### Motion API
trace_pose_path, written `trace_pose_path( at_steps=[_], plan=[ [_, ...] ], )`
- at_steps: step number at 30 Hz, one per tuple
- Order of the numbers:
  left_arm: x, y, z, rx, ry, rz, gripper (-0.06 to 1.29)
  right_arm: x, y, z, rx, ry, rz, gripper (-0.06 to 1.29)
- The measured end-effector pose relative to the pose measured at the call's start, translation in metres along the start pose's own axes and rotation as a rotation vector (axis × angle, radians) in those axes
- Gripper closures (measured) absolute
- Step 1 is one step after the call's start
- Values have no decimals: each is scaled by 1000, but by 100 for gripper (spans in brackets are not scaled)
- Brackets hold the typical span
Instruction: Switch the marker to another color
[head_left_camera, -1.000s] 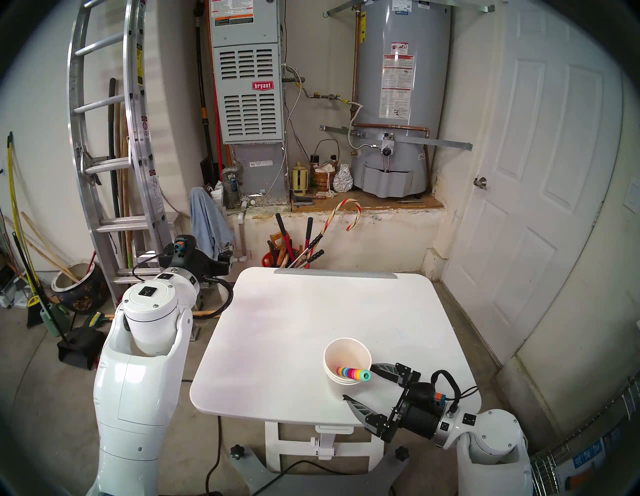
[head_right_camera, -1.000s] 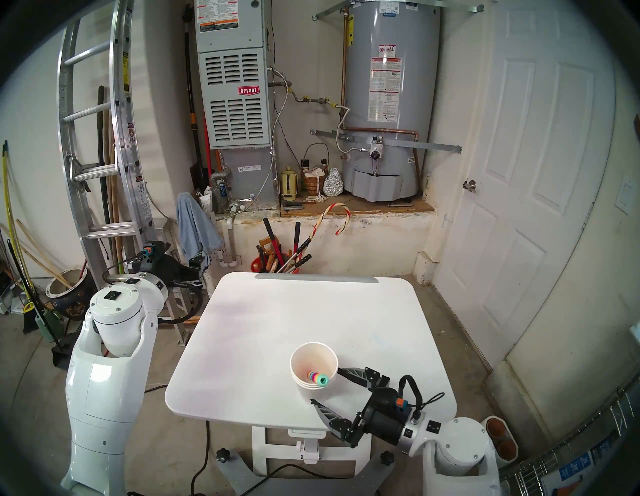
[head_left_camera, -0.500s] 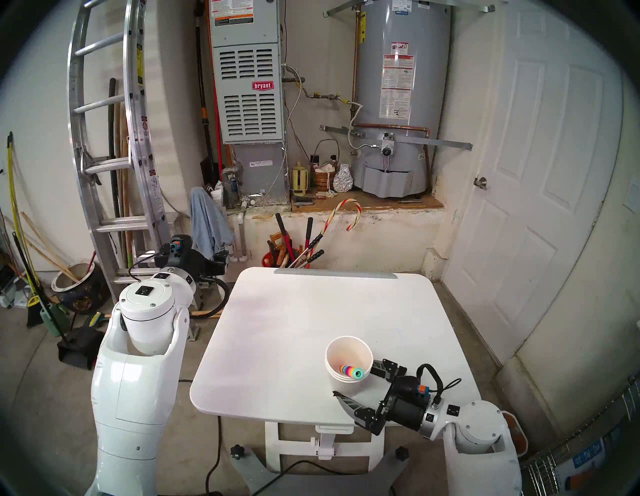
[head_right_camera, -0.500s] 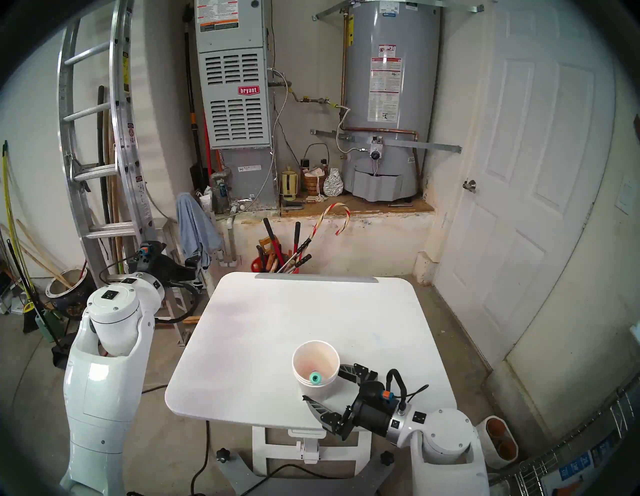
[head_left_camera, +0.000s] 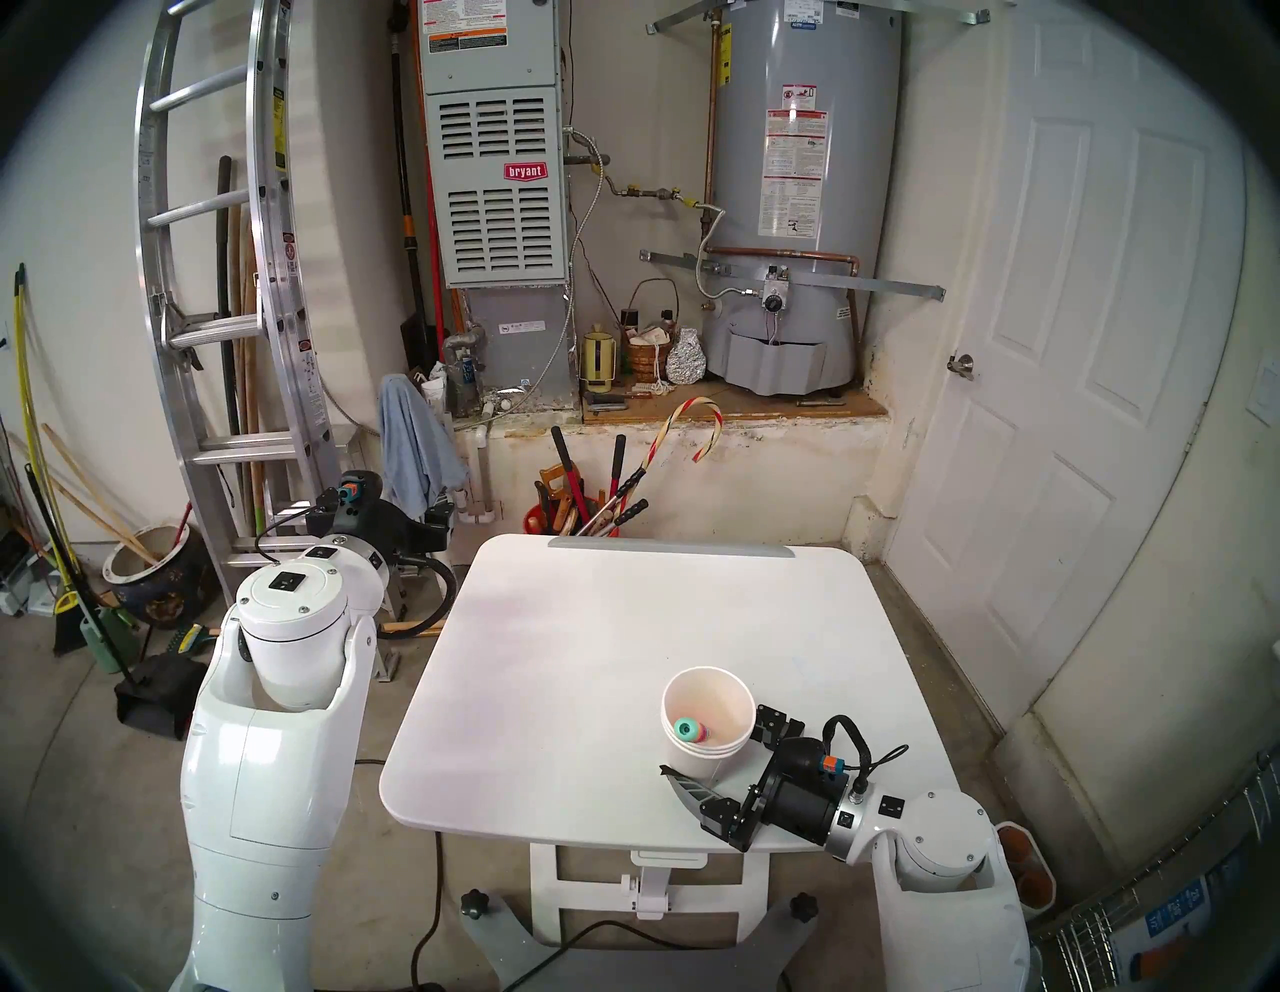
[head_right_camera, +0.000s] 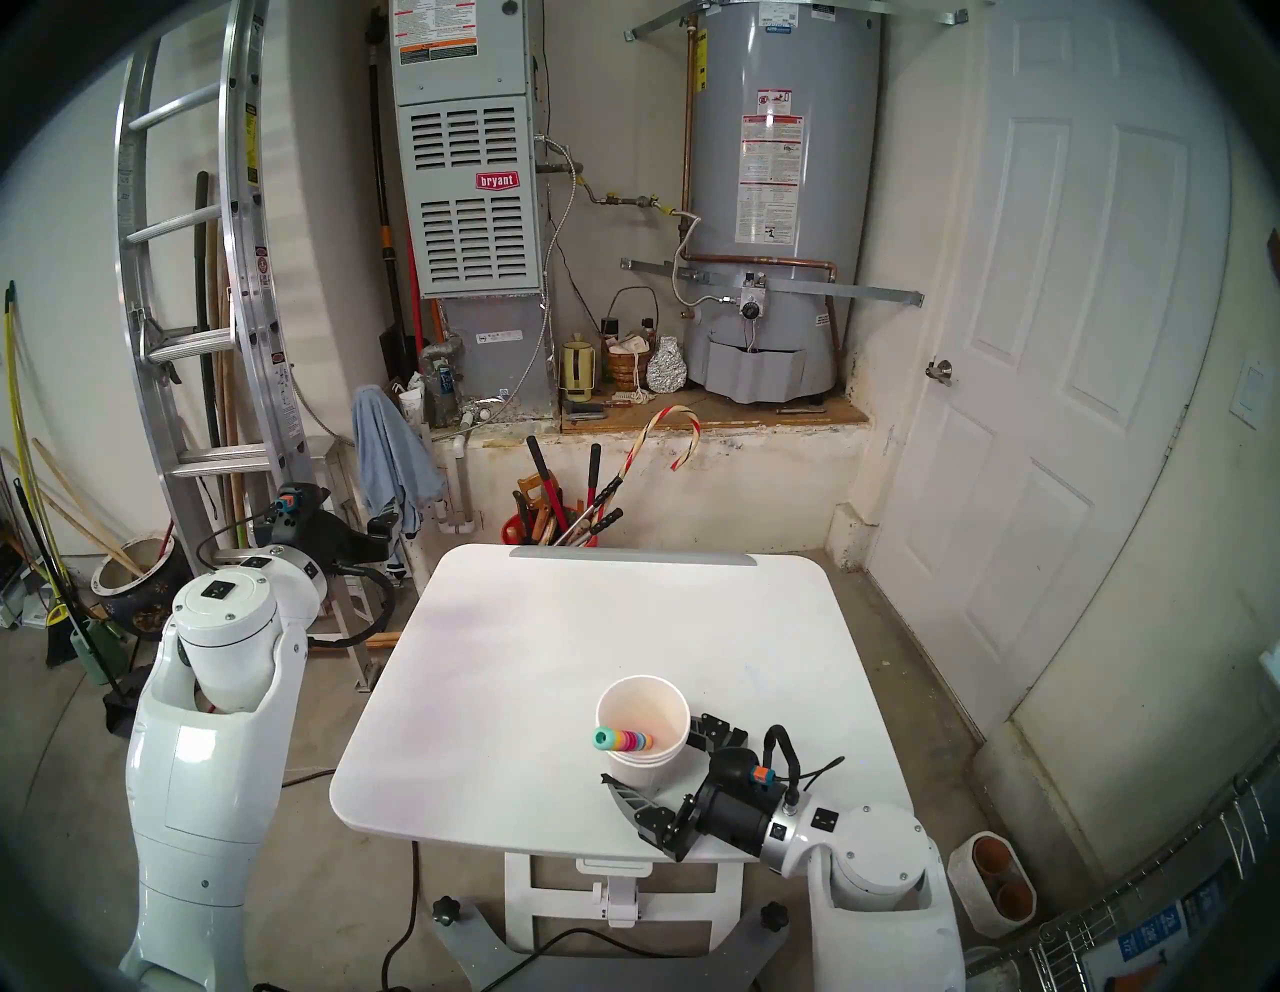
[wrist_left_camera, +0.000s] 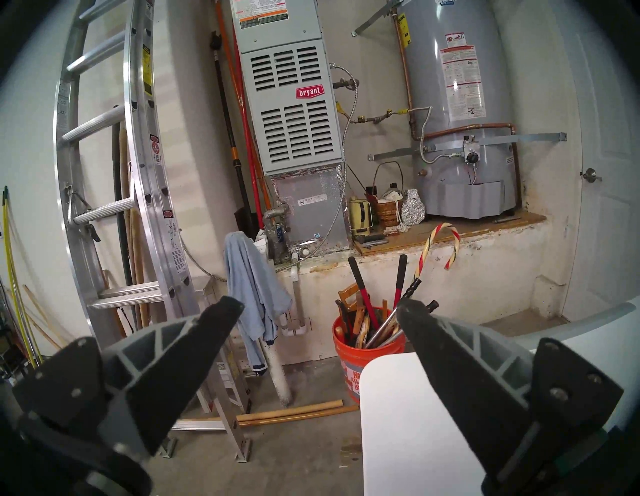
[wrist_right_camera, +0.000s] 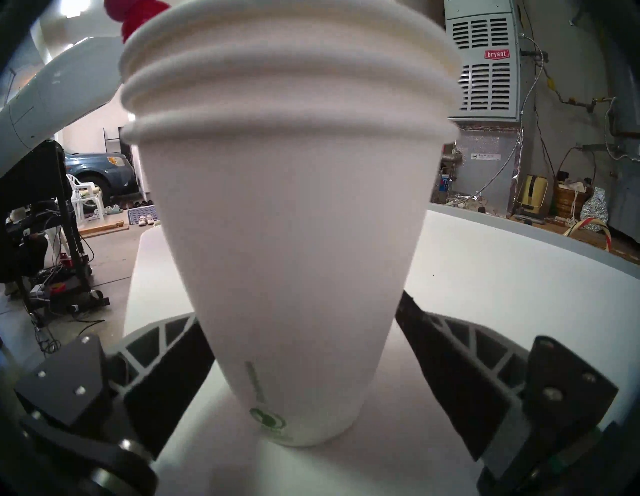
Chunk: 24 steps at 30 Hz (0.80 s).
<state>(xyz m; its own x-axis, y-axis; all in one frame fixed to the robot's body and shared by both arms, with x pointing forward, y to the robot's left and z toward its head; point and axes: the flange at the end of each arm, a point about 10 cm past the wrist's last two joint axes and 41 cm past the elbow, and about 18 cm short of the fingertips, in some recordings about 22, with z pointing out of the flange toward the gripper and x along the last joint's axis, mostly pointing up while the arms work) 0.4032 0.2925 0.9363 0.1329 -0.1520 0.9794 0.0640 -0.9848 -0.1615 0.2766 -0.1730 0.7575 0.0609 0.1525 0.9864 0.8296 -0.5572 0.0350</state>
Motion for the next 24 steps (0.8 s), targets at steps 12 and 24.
trace_pose_path(
  at_steps=[12, 24],
  plan=[
    [-2, -2, 2, 5, -9, 1, -4, 1, 6, 8, -3, 1, -20, 38],
    [-5, -3, 4, 8, -17, 2, -4, 0, 25, 26, -34, 23, -25, 47]
  ],
)
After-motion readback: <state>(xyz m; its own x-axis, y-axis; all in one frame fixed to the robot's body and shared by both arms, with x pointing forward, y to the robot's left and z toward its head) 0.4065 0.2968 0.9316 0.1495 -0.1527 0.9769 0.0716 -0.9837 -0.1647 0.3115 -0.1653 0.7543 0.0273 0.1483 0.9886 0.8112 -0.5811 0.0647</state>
